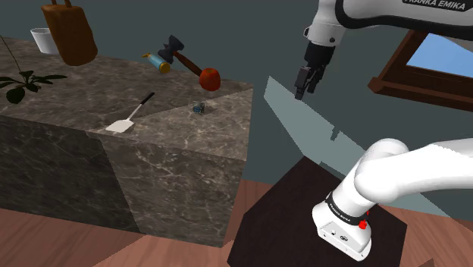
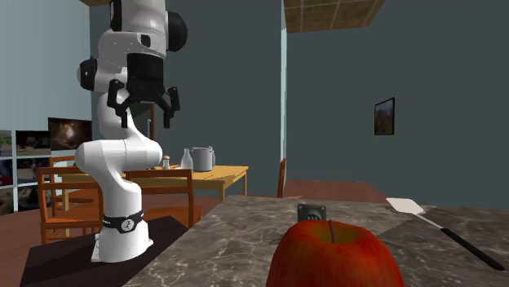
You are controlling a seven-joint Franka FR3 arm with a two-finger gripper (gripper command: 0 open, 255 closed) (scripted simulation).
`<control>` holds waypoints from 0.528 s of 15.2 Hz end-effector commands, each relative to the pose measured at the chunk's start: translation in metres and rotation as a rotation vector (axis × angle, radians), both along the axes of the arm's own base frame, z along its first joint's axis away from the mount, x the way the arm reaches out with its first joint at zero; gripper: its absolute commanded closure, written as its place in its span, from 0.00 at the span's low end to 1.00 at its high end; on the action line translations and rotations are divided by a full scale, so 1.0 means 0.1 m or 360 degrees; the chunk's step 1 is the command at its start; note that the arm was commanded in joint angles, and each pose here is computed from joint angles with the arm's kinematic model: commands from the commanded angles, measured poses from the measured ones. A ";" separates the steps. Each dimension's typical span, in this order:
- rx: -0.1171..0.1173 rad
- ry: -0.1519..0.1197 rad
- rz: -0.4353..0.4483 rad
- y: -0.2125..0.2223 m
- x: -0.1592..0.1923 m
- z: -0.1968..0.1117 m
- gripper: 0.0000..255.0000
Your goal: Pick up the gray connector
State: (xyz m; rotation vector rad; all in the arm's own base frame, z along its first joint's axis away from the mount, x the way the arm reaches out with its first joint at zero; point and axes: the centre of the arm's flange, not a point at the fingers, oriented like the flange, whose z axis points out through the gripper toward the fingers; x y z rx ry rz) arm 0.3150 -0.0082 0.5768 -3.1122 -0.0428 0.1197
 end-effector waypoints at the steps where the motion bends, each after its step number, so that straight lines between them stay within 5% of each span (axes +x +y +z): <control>1: 0.0000 0.0000 0.0000 0.00 0.00 0.00 0.00; 8: -0.0002 -0.0024 0.0033 0.40 0.75 -0.30 0.00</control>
